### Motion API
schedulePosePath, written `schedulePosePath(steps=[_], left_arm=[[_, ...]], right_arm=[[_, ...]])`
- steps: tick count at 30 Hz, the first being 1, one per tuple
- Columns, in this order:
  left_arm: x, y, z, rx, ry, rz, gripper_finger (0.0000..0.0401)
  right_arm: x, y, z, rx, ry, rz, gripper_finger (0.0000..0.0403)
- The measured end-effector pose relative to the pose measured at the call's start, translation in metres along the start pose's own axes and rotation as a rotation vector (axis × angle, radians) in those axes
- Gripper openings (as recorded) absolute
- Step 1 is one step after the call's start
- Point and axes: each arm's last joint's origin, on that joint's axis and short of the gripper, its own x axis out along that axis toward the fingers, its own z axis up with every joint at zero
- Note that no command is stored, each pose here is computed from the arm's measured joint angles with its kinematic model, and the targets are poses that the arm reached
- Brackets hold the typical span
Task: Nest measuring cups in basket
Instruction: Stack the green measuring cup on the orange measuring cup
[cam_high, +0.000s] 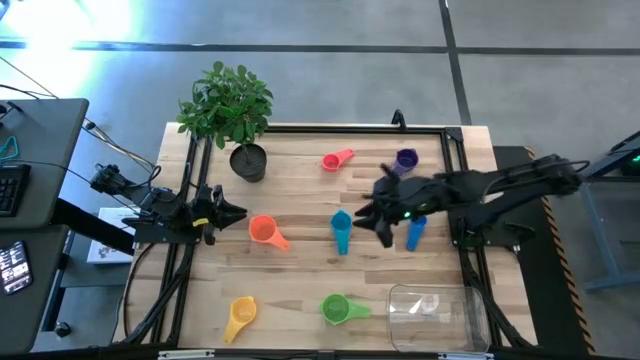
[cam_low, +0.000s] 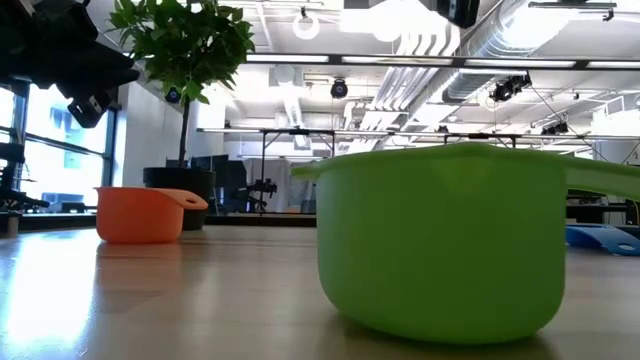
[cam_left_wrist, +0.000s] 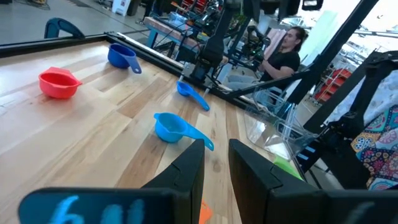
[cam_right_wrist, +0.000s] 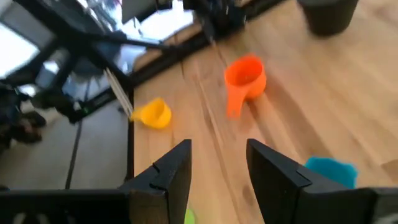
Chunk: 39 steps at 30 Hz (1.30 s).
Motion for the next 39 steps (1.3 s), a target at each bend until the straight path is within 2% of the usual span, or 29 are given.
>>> schedulePosePath(steps=[8,15,30,39], left_arm=[[0.000,0.000,-0.001,0.003,0.005,0.003,0.0062],[0.000,0.000,-0.001,0.023,0.007,0.004,0.0062],[0.000,0.000,-0.001,0.039,0.006,0.004,0.0062],[0.000,0.000,-0.001,0.027,0.006,0.003,0.0062]], right_arm=[[0.046,0.013,-0.031,0.029,0.165,-0.024,0.0144],[0.073,0.023,-0.059,0.019,0.279,-0.035,0.0144],[0.105,0.035,-0.097,-0.058,0.380,-0.038,0.0144],[0.125,0.039,-0.109,-0.198,0.392,0.054,0.0144]])
